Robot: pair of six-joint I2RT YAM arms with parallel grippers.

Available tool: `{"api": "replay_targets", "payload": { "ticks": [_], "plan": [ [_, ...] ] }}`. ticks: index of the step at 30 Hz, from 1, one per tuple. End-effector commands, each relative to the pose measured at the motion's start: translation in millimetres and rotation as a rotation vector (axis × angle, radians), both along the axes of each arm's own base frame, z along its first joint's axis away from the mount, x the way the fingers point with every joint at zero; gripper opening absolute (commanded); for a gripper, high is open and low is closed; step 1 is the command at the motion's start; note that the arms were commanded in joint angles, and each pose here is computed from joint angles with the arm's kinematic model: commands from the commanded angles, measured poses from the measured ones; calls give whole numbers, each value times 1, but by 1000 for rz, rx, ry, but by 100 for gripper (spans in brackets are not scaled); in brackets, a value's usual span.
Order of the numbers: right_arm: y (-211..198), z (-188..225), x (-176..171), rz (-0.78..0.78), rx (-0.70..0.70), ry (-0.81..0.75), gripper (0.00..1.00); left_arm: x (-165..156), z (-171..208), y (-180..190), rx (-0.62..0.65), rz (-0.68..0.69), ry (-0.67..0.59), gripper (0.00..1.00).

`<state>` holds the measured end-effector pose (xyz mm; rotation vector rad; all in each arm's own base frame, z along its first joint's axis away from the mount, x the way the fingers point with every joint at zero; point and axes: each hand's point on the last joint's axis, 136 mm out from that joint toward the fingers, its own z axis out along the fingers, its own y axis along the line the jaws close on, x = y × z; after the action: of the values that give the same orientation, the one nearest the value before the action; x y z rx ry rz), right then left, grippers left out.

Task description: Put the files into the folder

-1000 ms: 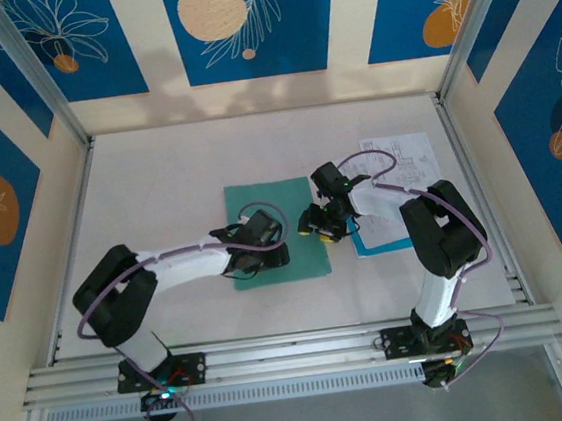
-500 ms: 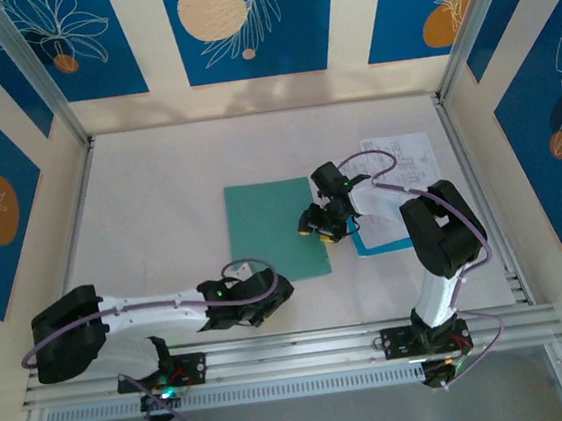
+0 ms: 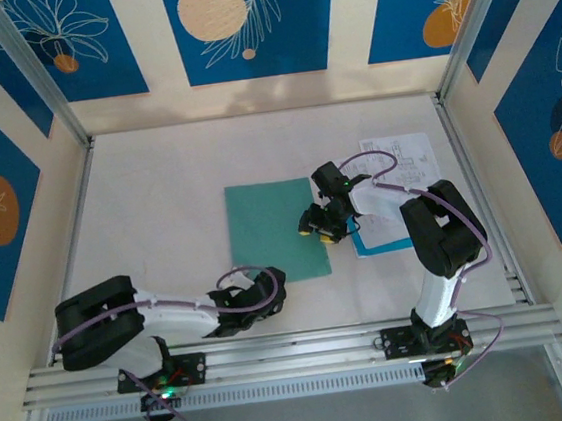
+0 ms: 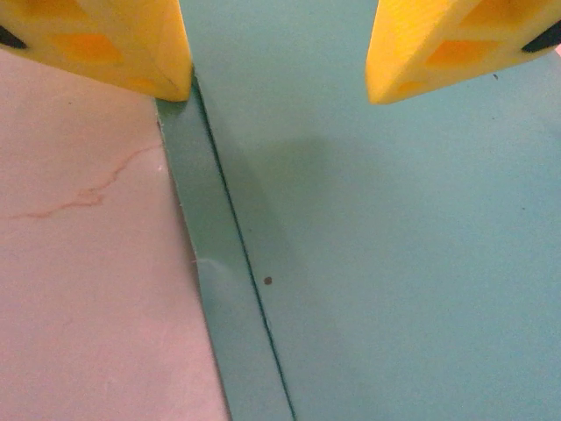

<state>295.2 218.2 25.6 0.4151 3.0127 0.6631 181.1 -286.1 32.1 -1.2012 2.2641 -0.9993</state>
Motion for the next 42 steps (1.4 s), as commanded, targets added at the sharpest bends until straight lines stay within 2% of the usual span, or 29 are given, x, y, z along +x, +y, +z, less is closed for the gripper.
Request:
{"api": "replay_targets", "payload": {
  "ticks": [1,13,31,36,40,42],
  "plan": [
    [-6,-8,-21,-5,-29,88,57,14,2,6,-159,220,24,45],
    [-7,-7,-21,-3,-25,90,57,22,3,14,-198,308,0,36],
    [-1,-10,-19,6,70,105,57,41,18,-8,-313,273,-136,29],
    [-1,-12,-19,9,82,108,57,46,21,-18,-350,254,-168,20],
    [-1,-10,-18,11,103,100,57,48,27,-23,-365,226,-198,2],
    [0,-6,-15,15,127,79,59,47,33,-26,-366,205,-212,0]
  ]
}}
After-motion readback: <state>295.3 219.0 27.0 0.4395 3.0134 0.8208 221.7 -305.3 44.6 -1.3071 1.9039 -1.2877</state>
